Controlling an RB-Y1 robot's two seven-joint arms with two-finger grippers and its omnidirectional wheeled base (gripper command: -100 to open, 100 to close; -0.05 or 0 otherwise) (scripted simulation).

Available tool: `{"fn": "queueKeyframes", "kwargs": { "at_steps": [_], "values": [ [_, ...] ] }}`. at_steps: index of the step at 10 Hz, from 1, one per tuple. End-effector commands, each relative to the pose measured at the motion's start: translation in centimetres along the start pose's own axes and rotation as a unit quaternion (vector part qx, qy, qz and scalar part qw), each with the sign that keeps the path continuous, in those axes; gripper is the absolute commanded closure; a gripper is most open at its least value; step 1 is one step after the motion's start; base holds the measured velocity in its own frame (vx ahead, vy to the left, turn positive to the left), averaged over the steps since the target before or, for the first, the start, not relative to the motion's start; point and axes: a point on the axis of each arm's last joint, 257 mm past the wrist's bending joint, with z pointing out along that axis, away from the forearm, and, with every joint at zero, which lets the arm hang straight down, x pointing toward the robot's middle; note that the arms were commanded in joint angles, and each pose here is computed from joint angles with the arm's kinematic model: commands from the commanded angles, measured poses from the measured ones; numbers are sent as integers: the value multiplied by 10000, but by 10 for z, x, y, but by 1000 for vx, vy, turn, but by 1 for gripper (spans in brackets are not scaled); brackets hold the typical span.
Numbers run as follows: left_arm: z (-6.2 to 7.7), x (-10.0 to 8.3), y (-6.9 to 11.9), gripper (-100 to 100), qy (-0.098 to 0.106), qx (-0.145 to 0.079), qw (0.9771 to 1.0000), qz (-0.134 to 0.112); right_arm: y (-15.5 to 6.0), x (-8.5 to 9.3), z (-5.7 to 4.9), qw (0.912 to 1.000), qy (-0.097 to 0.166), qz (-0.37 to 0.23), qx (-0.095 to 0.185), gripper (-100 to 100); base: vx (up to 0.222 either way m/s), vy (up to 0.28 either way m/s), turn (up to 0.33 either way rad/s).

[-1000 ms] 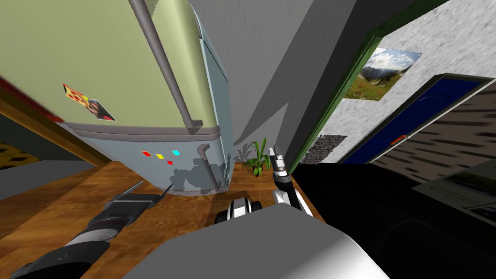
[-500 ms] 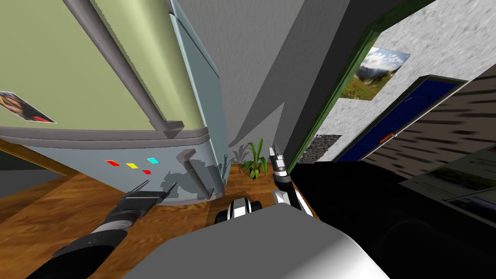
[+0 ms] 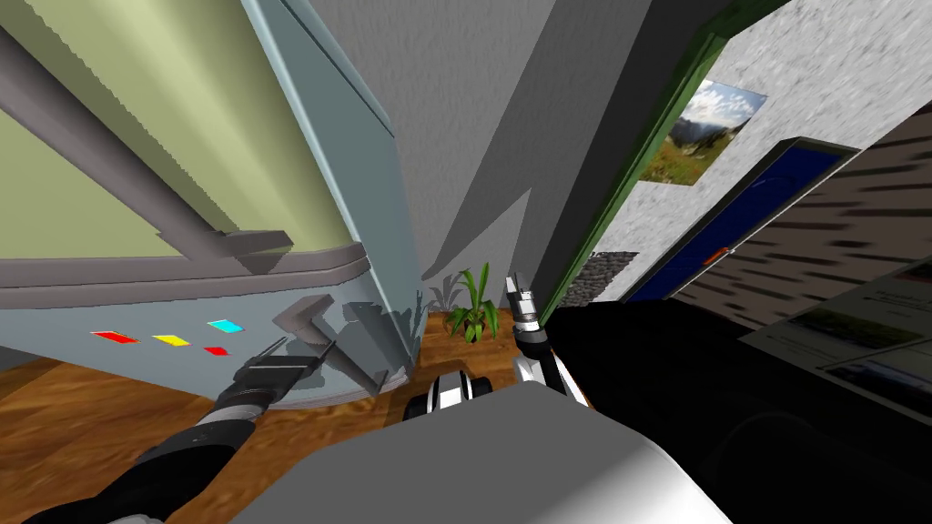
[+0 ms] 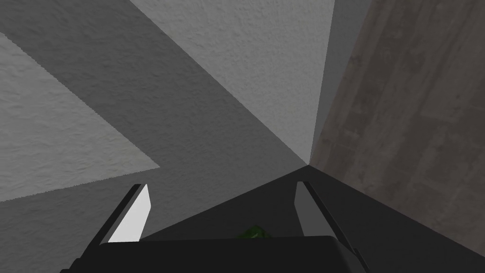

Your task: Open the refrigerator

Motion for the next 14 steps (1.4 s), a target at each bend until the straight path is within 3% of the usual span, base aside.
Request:
{"fn": "queueKeyframes", "kwargs": {
  "at_steps": [1, 9, 11, 12, 14],
  "values": [
    [0, 0, 0, 100, 1, -1, 10000, -1, 0, 0, 0, 10000, 0, 0, -1, 0, 10, -2, -1],
    [8, 30, 36, 100, 339, -482, 9982, 71, 0, 0, 0, 10000, 1, 0, -2, 0, -213, 161, -55],
    [9, 45, 54, 100, 511, -717, 9961, 113, 0, 0, 0, 10000, 1, 0, -3, 0, -317, 210, -83],
    [9, 45, 54, 100, 511, -717, 9961, 113, 0, 0, 0, 10000, 1, -1, -3, 0, -250, 192, -31],
    [10, 60, 72, 100, 686, -949, 9930, 156, 0, 0, 0, 10000, 1, -1, -2, 0, -282, 227, -65]
  ]
}}
